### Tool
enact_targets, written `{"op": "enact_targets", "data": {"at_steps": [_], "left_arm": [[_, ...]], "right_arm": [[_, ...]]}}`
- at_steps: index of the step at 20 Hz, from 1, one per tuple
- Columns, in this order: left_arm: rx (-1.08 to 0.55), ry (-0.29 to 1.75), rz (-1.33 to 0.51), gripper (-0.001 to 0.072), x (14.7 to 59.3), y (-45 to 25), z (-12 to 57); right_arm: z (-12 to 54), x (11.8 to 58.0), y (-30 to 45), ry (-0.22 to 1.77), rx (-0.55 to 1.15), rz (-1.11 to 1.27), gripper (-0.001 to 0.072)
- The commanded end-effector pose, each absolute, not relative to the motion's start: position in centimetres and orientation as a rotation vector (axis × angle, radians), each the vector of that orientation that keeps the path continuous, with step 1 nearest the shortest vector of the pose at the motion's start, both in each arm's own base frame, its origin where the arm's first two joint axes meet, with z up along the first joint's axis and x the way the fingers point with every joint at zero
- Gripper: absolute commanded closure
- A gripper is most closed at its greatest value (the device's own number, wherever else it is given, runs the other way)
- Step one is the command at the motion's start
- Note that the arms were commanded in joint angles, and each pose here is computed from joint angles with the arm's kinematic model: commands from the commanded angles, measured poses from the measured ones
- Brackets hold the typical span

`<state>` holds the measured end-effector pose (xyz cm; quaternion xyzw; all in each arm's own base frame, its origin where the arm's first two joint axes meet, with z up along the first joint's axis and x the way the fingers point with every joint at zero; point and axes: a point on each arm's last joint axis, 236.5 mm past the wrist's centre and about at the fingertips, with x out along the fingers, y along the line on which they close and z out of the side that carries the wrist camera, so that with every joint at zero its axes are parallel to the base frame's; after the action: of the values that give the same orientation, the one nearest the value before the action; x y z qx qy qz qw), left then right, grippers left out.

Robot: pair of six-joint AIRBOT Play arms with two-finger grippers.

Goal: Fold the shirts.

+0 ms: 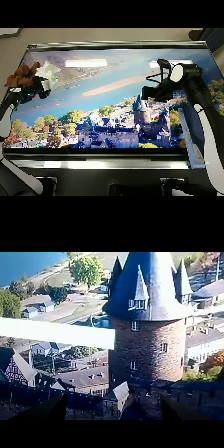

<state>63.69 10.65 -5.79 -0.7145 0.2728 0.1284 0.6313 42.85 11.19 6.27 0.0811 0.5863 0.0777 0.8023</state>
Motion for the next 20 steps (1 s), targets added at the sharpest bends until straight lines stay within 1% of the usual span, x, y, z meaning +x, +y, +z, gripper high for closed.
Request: {"op": "enact_targets", "data": {"at_steps": [1,2,4,5,8,10,13,15,16,19,20], "left_arm": [[-1.671,0.572,0.32,0.0032,64.7,10.6,-7.3],[-1.669,0.573,0.32,0.0101,64.8,10.5,-7.4],[-1.655,0.599,0.296,0.0663,64.6,9.9,-7.3],[-1.627,0.617,0.268,0.0681,64.5,9.4,-7.0],[-1.501,0.6,0.17,0.0684,64.7,8.9,-3.4],[-1.358,0.499,0.105,0.0685,64.9,9.7,2.3],[-1.052,0.356,-0.045,0.0686,63.6,8.9,13.3],[-0.872,0.318,-0.176,0.0686,61.0,5.9,20.1],[-0.781,0.305,-0.263,0.0686,59.1,3.3,23.5],[-0.522,0.197,-0.507,0.0686,51.7,-5.3,34.1],[-0.459,0.143,-0.574,0.0686,48.7,-8.2,37.5]], "right_arm": [[6.4,42.5,12.1,1.271,0.218,0.185,0.0053],[6.4,42.2,12.3,1.283,0.227,0.192,0.0053],[6.3,41.5,12.6,1.311,0.237,0.203,0.0053],[6.2,41.1,12.6,1.33,0.236,0.205,0.0053],[5.8,39.5,12.4,1.399,0.222,0.205,0.0053],[5.7,38.7,12.3,1.433,0.212,0.207,0.0053],[5.8,38.3,12.2,1.442,0.192,0.22,0.0054],[6.4,38.4,12.1,1.421,0.189,0.218,0.0055],[6.8,38.3,12.1,1.41,0.189,0.22,0.0055],[8.8,37.9,12.0,1.359,0.182,0.234,0.0063],[9.7,37.7,11.7,1.335,0.166,0.238,0.0133]]}}
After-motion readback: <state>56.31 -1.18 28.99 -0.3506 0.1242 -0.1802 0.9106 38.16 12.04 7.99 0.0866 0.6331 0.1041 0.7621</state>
